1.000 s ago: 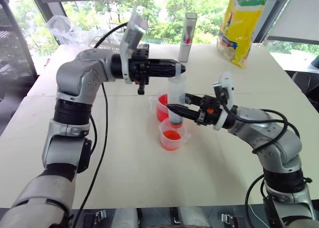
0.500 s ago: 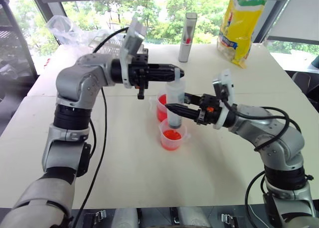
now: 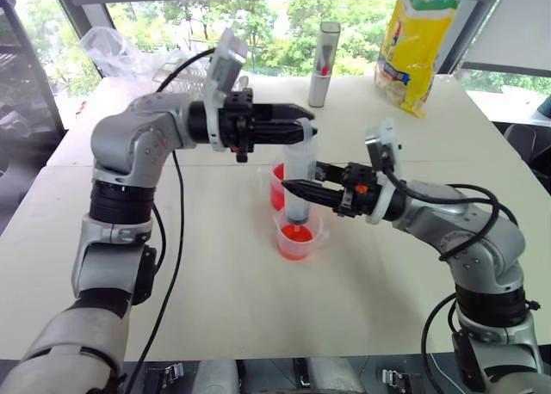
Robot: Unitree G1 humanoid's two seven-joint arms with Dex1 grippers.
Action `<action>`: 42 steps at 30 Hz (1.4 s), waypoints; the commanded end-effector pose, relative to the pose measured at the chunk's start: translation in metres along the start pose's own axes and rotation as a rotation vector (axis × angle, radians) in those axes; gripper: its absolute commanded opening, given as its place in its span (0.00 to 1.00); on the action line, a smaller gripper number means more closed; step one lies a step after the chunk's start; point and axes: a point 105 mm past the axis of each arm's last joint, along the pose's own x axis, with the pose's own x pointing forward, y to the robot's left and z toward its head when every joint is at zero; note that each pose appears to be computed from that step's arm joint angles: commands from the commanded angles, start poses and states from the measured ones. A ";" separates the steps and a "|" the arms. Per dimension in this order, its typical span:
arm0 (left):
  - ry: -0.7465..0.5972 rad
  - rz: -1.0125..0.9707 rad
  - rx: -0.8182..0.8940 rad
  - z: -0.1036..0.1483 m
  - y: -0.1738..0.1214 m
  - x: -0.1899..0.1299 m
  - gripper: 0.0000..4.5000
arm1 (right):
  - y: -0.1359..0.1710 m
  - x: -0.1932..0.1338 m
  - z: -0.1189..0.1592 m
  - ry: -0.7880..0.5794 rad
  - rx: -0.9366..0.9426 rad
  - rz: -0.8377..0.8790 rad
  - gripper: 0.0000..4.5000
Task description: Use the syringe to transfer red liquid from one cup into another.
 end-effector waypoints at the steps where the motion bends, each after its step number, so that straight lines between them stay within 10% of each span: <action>1: 0.014 -0.038 0.019 0.001 -0.006 0.006 0.83 | 0.006 -0.001 0.034 -0.114 -0.096 0.015 0.31; 3: 0.005 -0.001 0.036 0.004 -0.003 -0.002 0.97 | 0.007 -0.002 0.033 -0.112 -0.091 0.015 0.31; 23: -0.032 0.362 0.023 0.004 -0.005 -0.088 0.97 | 0.000 -0.002 0.033 -0.104 -0.082 -0.002 0.31; 32: -0.026 0.372 0.025 -0.006 -0.008 -0.085 0.97 | -0.063 -0.016 0.101 -0.019 0.182 -0.175 0.31; 42: -0.020 0.385 0.028 -0.021 -0.014 -0.082 0.97 | -0.133 -0.047 0.025 0.571 0.340 -0.599 0.31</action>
